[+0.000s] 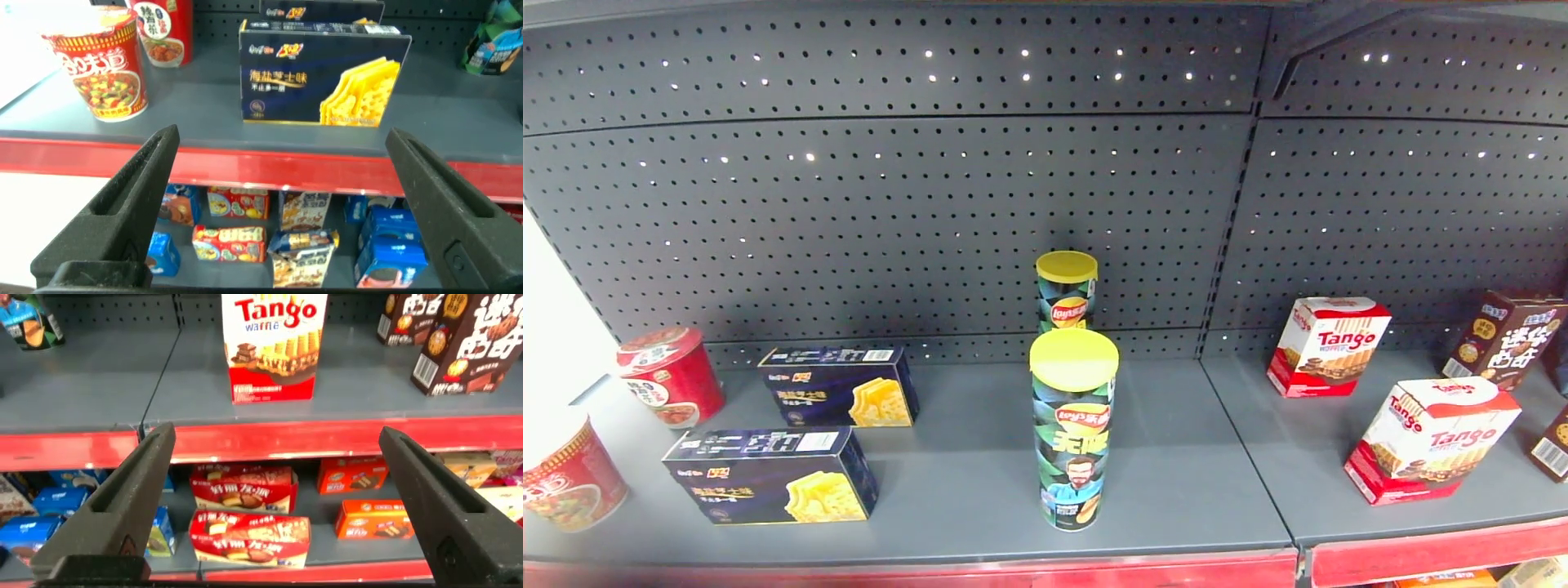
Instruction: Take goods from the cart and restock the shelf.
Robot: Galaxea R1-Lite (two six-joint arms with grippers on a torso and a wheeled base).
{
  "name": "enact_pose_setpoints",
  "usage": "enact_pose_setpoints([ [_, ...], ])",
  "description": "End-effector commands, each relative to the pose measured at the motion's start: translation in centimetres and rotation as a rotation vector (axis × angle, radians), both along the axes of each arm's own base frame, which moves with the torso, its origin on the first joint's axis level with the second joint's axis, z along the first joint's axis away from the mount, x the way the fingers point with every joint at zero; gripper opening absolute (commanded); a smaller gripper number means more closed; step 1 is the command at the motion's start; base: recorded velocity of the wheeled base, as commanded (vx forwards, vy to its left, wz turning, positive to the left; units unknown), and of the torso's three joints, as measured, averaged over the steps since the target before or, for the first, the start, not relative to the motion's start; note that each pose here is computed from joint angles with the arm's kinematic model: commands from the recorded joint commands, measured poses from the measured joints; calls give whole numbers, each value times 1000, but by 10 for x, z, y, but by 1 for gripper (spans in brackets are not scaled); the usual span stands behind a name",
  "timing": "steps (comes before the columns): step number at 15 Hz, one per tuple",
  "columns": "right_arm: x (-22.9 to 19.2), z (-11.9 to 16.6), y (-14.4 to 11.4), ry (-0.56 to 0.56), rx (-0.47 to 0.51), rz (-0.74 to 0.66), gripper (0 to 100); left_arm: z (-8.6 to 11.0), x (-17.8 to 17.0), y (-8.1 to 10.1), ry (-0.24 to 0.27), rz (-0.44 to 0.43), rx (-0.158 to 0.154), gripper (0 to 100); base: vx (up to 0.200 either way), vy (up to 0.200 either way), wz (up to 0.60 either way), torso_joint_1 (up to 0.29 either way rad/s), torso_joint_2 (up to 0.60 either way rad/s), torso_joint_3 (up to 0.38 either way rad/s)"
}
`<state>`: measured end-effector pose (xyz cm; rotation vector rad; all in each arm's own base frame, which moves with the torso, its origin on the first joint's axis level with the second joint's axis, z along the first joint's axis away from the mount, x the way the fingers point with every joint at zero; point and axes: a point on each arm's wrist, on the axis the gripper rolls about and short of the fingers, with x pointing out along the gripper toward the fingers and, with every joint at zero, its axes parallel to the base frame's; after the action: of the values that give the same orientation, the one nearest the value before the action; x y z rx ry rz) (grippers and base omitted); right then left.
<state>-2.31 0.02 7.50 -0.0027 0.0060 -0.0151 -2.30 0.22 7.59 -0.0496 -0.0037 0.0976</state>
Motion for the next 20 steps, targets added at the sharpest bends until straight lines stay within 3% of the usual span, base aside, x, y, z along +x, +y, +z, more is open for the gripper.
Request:
enact_pose_setpoints([
  [1, 0, 0, 0, 2, 0, 0, 100, 0, 0, 0, 1, 1, 2, 100, -200, 0, 0, 22, 17, -7],
  [8, 0, 0, 0, 2, -2, 0, 100, 0, 0, 0, 1, 1, 0, 100, 0, 0, 0, 0, 0, 0],
  [11, 0, 0, 0, 2, 0, 0, 100, 0, 0, 0, 1, -1, -1, 100, 0, 0, 600, 2, 1, -1],
  [20, 0, 0, 0, 2, 0, 0, 100, 0, 0, 0, 1, 2, -1, 100, 0, 0, 0, 0, 0, 0],
])
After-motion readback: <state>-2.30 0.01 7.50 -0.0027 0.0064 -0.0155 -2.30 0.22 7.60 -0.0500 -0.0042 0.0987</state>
